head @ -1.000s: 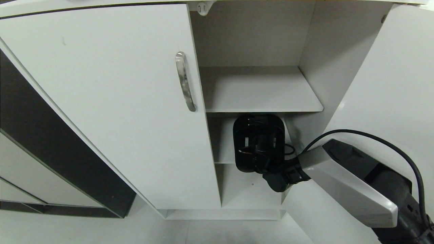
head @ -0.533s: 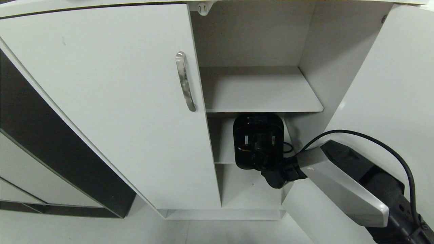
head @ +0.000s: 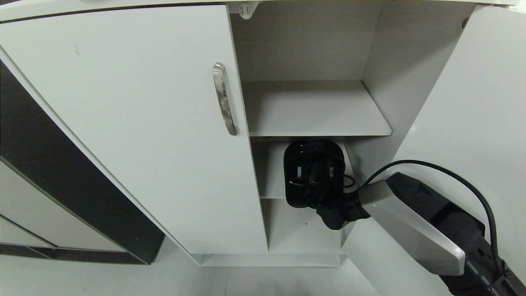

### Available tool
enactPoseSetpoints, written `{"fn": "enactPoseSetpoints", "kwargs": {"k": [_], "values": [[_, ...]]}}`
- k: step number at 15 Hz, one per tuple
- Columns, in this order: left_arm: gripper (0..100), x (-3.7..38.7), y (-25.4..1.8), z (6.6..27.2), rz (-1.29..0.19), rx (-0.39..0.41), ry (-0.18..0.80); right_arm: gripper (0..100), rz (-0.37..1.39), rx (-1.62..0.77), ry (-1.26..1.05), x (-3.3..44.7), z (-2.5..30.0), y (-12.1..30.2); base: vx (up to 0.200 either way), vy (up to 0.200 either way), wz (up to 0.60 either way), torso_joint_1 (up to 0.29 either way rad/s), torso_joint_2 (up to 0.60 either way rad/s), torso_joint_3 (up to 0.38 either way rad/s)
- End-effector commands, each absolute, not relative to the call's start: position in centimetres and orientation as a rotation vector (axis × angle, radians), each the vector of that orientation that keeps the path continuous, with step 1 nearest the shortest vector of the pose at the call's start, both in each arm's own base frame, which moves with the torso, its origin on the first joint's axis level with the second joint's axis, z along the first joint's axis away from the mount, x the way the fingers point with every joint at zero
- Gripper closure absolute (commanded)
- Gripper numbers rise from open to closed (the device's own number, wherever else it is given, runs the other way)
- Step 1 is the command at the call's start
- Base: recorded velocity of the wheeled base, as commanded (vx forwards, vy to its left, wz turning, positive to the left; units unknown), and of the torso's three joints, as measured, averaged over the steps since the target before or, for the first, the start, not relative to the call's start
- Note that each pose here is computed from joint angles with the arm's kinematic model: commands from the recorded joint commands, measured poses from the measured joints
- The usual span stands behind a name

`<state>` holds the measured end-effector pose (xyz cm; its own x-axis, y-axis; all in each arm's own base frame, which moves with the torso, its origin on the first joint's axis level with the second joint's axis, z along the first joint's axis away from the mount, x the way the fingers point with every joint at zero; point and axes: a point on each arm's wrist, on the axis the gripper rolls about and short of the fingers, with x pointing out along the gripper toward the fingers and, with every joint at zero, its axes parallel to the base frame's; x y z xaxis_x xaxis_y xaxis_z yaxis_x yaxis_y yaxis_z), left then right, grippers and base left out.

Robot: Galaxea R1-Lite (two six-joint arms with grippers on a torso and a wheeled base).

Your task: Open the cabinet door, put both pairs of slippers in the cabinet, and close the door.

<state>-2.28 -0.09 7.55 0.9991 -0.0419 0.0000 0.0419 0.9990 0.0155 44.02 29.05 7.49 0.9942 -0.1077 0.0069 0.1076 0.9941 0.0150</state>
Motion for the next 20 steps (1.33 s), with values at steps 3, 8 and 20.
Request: {"fn": "enactPoseSetpoints", "kwargs": {"k": [3, 8, 20], "values": [[100, -2.3, -0.1, 7.6, -0.043, 0.015, 0.001, 0, -0.106, 0.01, 0.001, 43.7, 7.2, 29.1, 0.0, 0.0, 0.0, 0.0, 0.0, 0.0], [100, -2.3, -0.1, 7.6, -0.043, 0.017, 0.001, 0, -0.074, 0.02, -0.008, 40.0, 9.5, 28.7, 0.0, 0.0, 0.0, 0.0, 0.0, 0.0], [100, -2.3, -0.1, 7.6, -0.043, 0.015, 0.001, 0, 0.051, -0.034, 0.039, 29.2, 8.3, 27.4, -0.017, 0.0, 0.0, 0.0, 0.0, 0.0]]}}
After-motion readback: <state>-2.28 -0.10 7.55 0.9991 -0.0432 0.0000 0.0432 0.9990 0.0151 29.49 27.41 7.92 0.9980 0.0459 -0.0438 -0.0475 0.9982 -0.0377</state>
